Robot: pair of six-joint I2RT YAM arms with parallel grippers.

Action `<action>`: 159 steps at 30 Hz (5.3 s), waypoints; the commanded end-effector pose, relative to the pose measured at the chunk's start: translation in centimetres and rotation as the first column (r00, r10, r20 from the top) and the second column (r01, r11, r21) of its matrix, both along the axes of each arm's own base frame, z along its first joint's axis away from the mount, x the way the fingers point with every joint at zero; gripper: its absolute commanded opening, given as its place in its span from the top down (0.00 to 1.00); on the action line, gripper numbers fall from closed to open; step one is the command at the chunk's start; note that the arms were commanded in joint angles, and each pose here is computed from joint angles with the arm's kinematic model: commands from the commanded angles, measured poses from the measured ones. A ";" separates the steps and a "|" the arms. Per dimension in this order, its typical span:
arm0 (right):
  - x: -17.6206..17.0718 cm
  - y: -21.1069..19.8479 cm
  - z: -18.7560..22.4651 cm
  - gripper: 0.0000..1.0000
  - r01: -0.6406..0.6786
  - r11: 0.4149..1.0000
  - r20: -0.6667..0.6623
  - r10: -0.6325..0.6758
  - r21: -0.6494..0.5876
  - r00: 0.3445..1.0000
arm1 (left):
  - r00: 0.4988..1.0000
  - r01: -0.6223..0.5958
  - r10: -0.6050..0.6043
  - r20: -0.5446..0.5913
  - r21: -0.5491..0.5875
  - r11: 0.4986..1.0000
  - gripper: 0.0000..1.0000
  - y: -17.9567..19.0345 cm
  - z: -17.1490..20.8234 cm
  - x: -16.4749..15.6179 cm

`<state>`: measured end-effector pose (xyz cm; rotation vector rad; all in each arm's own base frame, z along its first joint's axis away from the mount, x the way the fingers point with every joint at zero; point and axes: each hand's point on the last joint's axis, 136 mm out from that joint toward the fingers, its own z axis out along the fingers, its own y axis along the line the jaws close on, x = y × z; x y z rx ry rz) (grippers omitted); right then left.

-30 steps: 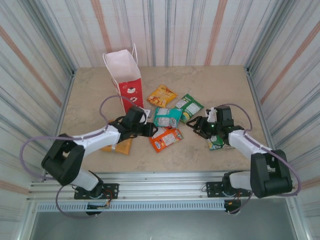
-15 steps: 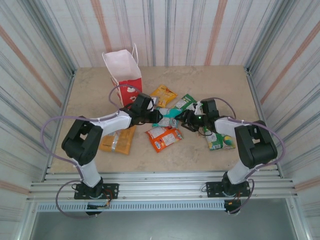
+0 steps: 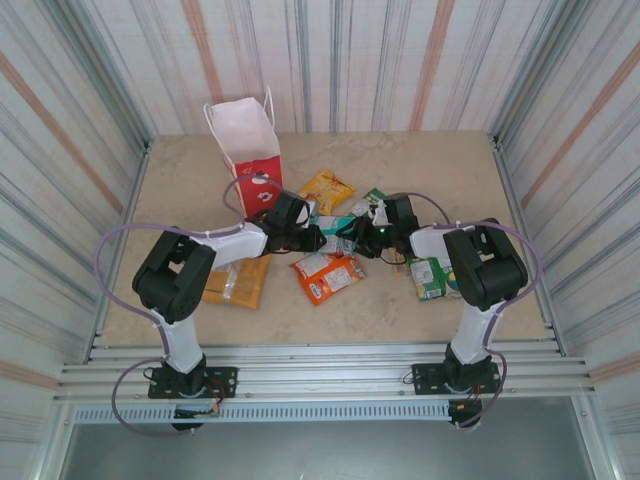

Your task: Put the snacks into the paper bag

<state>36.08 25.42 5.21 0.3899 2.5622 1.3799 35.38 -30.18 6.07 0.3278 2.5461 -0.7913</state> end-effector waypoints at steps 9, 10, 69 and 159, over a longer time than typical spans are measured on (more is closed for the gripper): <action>-0.1 -0.3 1.3 0.78 0.003 0.998 0.066 0.001 -0.061 0.998 | 0.999 0.033 -0.033 0.020 -0.002 0.999 0.72 0.0 2.4 -0.2; -0.1 -0.4 1.8 0.80 0.007 0.998 0.082 -0.002 -0.060 0.997 | 0.999 0.040 -0.040 0.031 -0.007 0.999 0.72 0.0 3.2 -0.3; -2.9 -4.3 16.5 0.87 0.082 0.991 0.441 -0.026 -0.109 0.897 | 0.976 -0.211 0.177 0.131 0.326 0.922 0.94 11.2 21.6 7.9; 1.2 13.5 32.9 0.47 -0.037 0.853 0.705 0.453 -0.520 0.545 | 0.901 -0.403 0.394 0.182 0.015 0.915 1.00 21.2 27.4 3.6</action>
